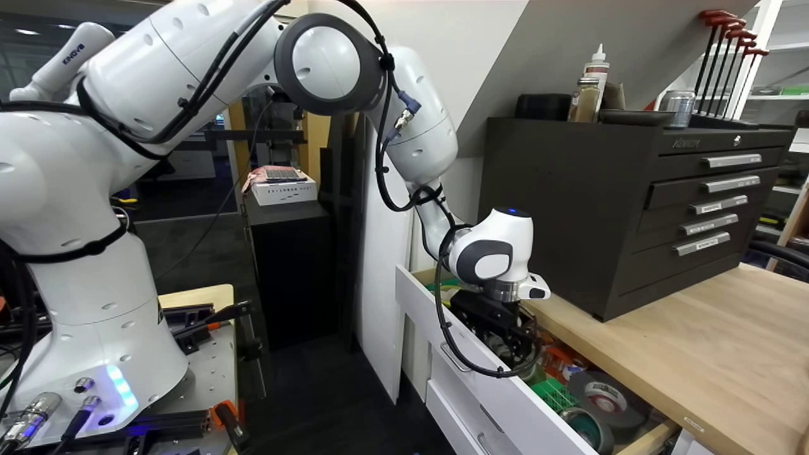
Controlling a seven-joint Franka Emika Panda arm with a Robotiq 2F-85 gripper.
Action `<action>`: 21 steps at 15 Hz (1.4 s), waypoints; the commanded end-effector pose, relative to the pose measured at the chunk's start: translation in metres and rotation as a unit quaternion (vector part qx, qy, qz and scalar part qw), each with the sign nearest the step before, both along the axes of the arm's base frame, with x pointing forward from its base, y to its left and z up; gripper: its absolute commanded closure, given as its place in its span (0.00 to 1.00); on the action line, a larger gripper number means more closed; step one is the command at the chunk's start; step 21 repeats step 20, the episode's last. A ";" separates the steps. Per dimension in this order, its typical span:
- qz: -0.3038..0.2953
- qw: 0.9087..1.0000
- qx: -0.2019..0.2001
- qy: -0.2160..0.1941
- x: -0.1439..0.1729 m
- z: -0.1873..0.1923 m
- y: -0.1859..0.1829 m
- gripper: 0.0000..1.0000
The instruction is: Open the first top drawer
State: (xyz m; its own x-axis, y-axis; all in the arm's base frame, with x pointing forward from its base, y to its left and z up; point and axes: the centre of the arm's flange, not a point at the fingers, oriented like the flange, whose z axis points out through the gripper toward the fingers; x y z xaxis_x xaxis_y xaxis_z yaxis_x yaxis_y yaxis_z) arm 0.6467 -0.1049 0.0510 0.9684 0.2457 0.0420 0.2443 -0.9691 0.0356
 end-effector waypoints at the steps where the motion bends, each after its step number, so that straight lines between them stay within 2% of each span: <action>1: 0.016 1.000 -0.004 0.001 -0.015 0.023 0.001 0.00; 9: 0.058 0.996 -0.032 -0.052 0.011 0.090 0.019 0.00; 14: 0.090 0.993 -0.039 -0.064 0.018 0.124 0.040 0.00; 17: 0.111 0.990 -0.047 -0.070 0.017 0.132 0.047 0.00; 18: 0.090 0.992 -0.036 -0.074 0.035 0.116 0.044 0.00; 21: 0.098 0.992 -0.038 -0.075 0.034 0.120 0.047 0.00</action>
